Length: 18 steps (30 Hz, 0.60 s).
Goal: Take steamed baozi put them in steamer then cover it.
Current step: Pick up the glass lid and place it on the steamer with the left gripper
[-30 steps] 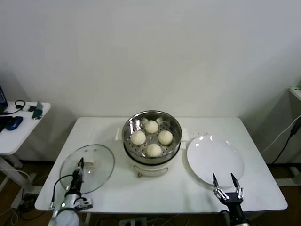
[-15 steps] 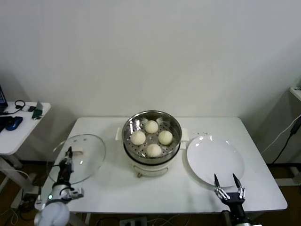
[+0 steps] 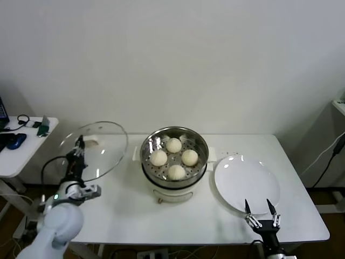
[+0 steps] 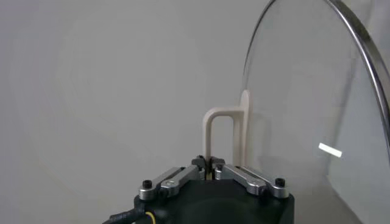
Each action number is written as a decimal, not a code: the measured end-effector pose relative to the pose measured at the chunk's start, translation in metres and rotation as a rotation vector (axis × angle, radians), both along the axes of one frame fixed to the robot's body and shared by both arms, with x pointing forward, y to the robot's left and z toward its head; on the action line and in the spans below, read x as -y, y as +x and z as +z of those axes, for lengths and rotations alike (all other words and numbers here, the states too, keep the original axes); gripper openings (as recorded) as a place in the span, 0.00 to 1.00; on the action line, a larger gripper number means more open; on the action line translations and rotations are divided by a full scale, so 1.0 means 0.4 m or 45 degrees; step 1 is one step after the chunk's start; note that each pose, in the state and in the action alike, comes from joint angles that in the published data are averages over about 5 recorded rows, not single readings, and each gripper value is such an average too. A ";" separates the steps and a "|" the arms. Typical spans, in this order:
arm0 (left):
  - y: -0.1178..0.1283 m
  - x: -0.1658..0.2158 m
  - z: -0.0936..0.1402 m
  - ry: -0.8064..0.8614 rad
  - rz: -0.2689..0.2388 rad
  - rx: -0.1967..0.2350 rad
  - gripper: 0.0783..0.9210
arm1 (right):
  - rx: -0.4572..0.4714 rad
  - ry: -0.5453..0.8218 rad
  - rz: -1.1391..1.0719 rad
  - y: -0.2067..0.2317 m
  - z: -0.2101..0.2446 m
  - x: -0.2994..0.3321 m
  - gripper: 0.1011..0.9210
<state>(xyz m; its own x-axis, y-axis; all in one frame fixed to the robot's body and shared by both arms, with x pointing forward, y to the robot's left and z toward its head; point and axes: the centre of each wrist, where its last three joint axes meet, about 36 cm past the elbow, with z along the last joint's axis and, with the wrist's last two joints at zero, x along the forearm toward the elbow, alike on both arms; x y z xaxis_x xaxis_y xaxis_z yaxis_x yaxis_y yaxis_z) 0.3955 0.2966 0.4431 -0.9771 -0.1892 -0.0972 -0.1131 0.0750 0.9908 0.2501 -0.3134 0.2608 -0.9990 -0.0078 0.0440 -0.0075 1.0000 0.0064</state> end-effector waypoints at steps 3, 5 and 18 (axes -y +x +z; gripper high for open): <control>0.014 0.072 0.027 -0.013 -0.029 -0.004 0.07 | 0.006 -0.006 -0.004 0.005 0.001 -0.005 0.88; 0.022 0.122 0.040 -0.018 -0.049 -0.008 0.07 | 0.008 -0.008 -0.008 0.008 0.000 -0.007 0.88; 0.046 0.449 0.075 -0.051 -0.205 -0.077 0.07 | 0.022 -0.010 -0.020 0.020 -0.015 -0.013 0.88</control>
